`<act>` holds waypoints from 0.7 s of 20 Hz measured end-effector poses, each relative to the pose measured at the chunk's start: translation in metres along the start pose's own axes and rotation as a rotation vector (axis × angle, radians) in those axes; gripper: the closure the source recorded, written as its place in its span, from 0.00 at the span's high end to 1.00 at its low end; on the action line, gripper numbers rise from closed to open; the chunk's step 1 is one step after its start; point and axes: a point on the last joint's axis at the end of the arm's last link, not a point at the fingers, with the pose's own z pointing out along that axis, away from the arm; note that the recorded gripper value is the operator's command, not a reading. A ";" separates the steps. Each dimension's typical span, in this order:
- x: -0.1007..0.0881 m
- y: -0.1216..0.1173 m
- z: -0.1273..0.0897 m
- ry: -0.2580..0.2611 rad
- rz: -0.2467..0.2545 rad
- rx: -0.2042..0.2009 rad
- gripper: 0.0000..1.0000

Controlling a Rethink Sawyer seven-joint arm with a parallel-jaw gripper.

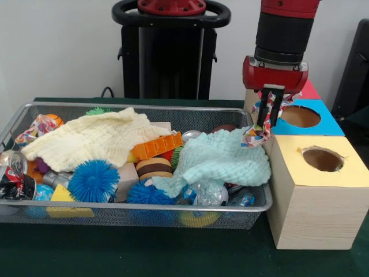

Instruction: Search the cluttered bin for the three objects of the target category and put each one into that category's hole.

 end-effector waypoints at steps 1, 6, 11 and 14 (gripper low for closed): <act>0.000 0.000 0.000 0.000 0.000 -0.001 0.00; -0.008 -0.013 0.002 -0.002 0.011 -0.019 0.00; -0.013 -0.029 0.007 0.000 0.017 -0.028 0.00; -0.011 -0.028 0.008 0.004 0.008 -0.027 0.00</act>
